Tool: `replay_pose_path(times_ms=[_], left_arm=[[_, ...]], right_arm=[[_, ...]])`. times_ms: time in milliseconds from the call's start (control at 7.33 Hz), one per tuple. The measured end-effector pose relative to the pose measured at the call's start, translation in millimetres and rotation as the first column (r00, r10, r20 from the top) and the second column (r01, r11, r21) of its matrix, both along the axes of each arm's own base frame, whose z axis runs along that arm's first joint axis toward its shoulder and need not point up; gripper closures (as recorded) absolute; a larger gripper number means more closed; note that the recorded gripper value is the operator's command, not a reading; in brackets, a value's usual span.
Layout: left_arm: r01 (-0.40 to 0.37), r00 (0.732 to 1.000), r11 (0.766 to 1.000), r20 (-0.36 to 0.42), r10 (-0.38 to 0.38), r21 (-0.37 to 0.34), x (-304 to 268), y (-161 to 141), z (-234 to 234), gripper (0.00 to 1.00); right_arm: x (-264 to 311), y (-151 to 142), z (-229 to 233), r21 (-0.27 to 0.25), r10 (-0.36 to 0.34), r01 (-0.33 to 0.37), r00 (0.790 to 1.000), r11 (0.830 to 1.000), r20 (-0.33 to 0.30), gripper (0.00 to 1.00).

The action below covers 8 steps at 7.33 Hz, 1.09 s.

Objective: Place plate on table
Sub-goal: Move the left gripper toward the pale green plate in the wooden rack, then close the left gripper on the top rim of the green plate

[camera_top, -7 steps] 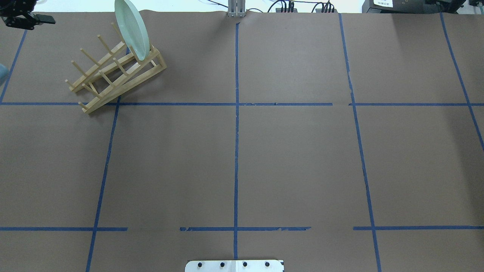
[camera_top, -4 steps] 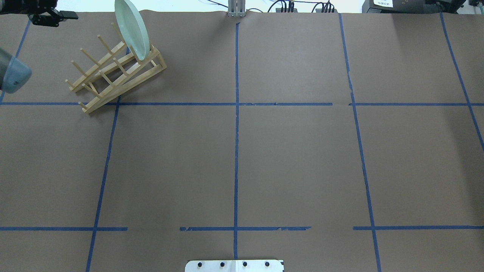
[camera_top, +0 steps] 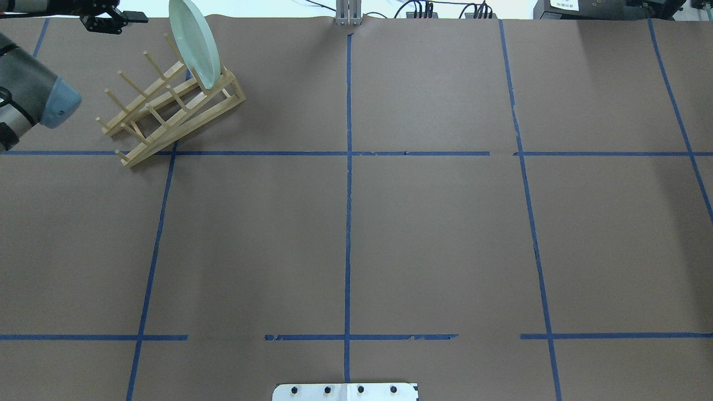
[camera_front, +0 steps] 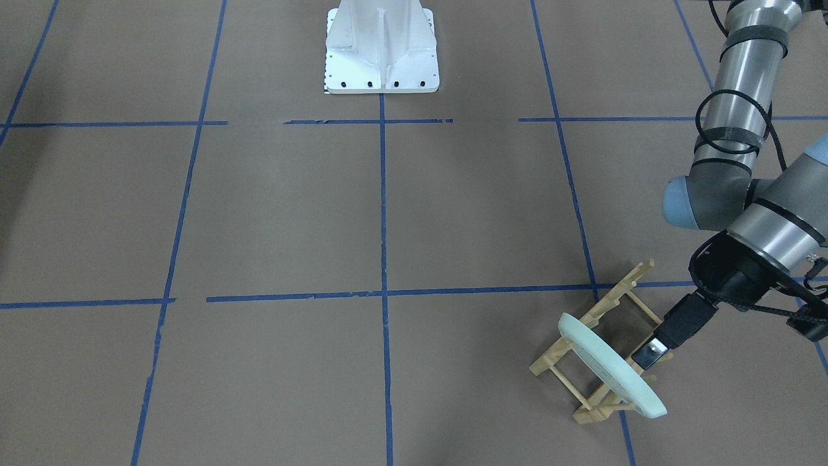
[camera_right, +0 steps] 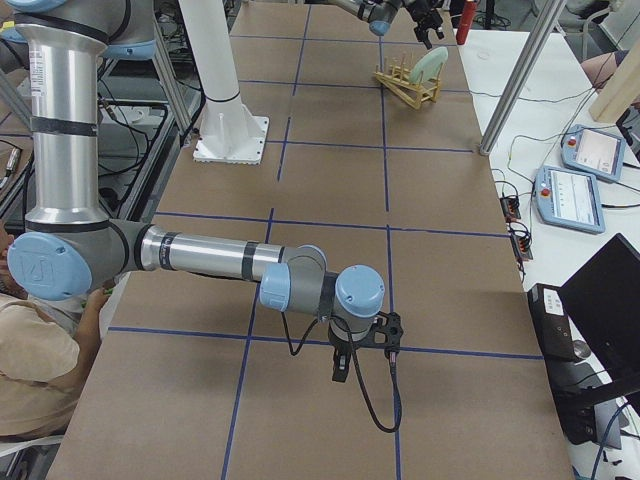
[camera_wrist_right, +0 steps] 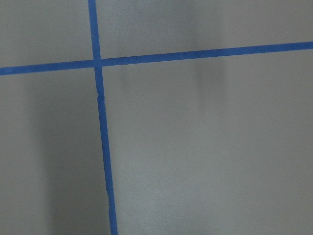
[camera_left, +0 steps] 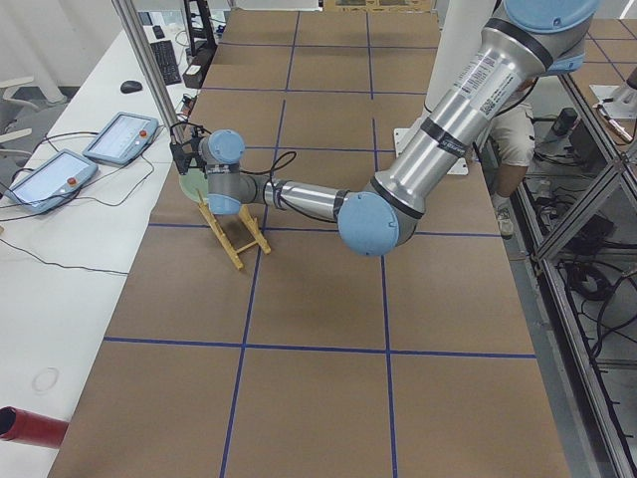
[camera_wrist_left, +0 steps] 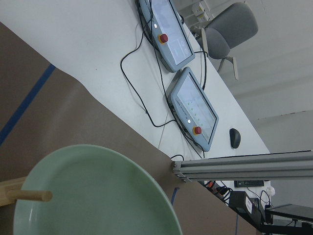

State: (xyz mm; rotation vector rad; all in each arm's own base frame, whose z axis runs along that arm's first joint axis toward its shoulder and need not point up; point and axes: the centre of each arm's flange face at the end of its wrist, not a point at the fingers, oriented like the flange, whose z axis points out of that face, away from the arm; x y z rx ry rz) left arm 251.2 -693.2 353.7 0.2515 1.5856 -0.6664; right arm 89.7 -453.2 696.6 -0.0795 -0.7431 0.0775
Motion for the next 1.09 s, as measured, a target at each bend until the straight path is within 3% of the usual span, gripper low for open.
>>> replay_pose_path(times_ms=[136,273,545,682,818,1091], left_arm=[[-0.002,1.0,1.0,-0.002,0.002,0.002,5,0,-2,0.34],[-0.003,1.0,1.0,-0.003,0.003,0.004,7,0,-3,0.41],[0.005,1.0,1.0,-0.005,-0.005,0.008,17,0,-7,0.45],[0.007,1.0,1.0,-0.006,-0.007,0.01,21,1,-8,0.78],[0.009,1.0,1.0,-0.005,-0.009,0.011,24,1,-9,1.0],[0.011,1.0,1.0,-0.007,-0.011,0.013,24,2,-10,1.0]], right_arm=[[0,0,0,0.0,0.0,0.0,1.0,1.0,0.0,0.0],[0,0,0,0.0,0.0,0.0,1.0,1.0,0.0,0.0],[0,0,0,0.0,0.0,0.0,1.0,1.0,0.0,0.0],[0,0,0,0.0,0.0,0.0,1.0,1.0,0.0,0.0],[0,0,0,0.0,0.0,0.0,1.0,1.0,0.0,0.0],[0,0,0,0.001,0.0,0.0,1.0,1.0,0.0,0.0]])
